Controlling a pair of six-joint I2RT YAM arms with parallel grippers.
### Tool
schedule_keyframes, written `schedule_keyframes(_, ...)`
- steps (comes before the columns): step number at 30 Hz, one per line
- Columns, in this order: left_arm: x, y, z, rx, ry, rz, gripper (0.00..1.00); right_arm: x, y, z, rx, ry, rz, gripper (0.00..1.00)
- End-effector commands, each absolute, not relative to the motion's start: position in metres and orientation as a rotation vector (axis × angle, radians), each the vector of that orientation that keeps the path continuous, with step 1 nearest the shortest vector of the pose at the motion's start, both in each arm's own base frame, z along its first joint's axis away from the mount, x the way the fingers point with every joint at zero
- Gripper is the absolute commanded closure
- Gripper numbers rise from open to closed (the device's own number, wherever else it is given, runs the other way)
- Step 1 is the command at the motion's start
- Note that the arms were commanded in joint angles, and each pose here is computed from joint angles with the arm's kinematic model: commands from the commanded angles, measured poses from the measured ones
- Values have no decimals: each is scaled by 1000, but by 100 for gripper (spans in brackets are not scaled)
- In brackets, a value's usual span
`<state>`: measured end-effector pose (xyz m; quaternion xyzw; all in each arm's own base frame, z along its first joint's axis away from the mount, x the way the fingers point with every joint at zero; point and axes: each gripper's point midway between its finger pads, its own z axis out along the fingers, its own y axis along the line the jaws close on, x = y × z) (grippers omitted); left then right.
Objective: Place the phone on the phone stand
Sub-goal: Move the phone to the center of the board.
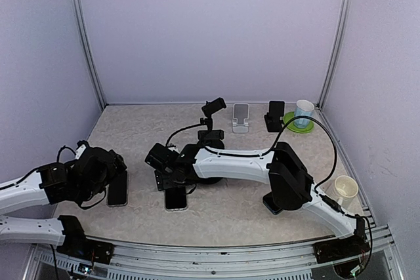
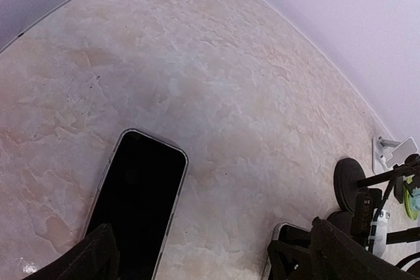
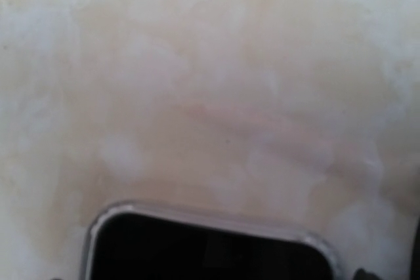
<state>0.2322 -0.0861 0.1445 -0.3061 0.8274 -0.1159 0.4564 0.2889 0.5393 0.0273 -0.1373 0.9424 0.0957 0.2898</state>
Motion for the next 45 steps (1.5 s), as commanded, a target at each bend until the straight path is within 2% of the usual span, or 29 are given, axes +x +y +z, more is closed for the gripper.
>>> schedule_keyframes(1,232,-79,153,-749,2005,-273,1,272,521,-20,-453,2587,93,8)
schedule_keyframes(8,228,-73,153,-763,1988,-287,2,262,521,-34,-483,2609,68,10)
schedule_keyframes(15,226,-71,153,-770,1978,-301,2,262,525,-30,-503,2601,86,23)
schedule_keyframes(19,225,-70,153,-771,1980,-302,2,260,542,-24,-638,2551,170,28)
schedule_keyframes(26,220,-63,150,-787,1981,-299,2,245,565,-2,-977,2377,305,26)
schedule_keyframes(34,216,-62,148,-803,1986,-321,2,201,551,-11,-1391,2288,423,19)
schedule_keyframes(40,215,-62,145,-804,1995,-314,1,184,528,-3,-1561,2172,438,18)
schedule_keyframes(45,215,-62,144,-803,2005,-305,1,181,521,5,-1621,2149,407,11)
